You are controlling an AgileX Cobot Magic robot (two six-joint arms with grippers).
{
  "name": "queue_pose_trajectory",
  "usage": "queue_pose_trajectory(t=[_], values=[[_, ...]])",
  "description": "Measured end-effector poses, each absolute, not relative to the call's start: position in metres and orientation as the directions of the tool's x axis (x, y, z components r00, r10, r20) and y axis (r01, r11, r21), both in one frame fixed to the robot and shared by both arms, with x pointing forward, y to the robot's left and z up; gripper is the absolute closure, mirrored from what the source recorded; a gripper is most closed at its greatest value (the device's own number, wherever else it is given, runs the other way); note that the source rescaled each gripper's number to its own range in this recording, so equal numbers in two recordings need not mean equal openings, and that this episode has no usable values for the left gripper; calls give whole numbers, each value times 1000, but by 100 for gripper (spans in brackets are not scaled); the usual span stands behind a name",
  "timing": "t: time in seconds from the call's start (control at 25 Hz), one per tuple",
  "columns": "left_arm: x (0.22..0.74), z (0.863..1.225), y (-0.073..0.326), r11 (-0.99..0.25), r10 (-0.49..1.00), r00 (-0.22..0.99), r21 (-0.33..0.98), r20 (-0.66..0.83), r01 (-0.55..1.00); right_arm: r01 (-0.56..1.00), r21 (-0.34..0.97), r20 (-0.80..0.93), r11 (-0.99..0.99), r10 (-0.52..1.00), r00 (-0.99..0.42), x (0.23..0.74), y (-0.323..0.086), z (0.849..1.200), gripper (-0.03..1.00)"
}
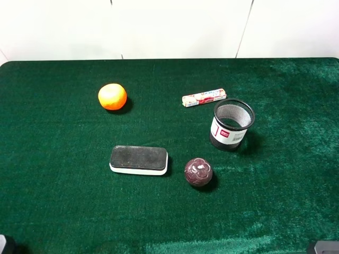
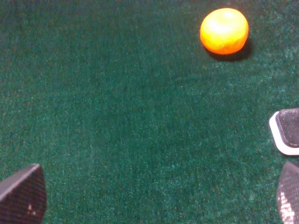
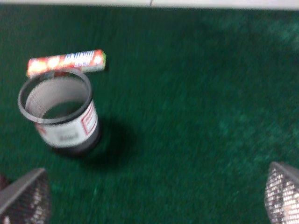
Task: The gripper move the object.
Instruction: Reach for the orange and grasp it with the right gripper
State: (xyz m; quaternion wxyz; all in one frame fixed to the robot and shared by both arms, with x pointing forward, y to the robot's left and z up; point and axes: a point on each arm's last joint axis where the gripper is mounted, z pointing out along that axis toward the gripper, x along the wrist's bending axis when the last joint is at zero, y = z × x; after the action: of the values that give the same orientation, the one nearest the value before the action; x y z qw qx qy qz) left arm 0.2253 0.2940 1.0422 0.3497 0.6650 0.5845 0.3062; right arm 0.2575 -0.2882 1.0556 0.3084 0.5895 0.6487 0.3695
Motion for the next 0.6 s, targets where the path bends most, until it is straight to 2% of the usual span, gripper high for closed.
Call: queue_pose_trajectory(t=[0.4, 0.6], values=[[225, 1042, 294, -72, 992, 129, 823, -2, 563, 677, 732, 38, 83, 986, -161, 328, -285, 1086, -3], [225, 1042, 294, -72, 992, 129, 823, -2, 563, 704, 681, 5, 201, 960, -280, 374, -270, 1101, -3]])
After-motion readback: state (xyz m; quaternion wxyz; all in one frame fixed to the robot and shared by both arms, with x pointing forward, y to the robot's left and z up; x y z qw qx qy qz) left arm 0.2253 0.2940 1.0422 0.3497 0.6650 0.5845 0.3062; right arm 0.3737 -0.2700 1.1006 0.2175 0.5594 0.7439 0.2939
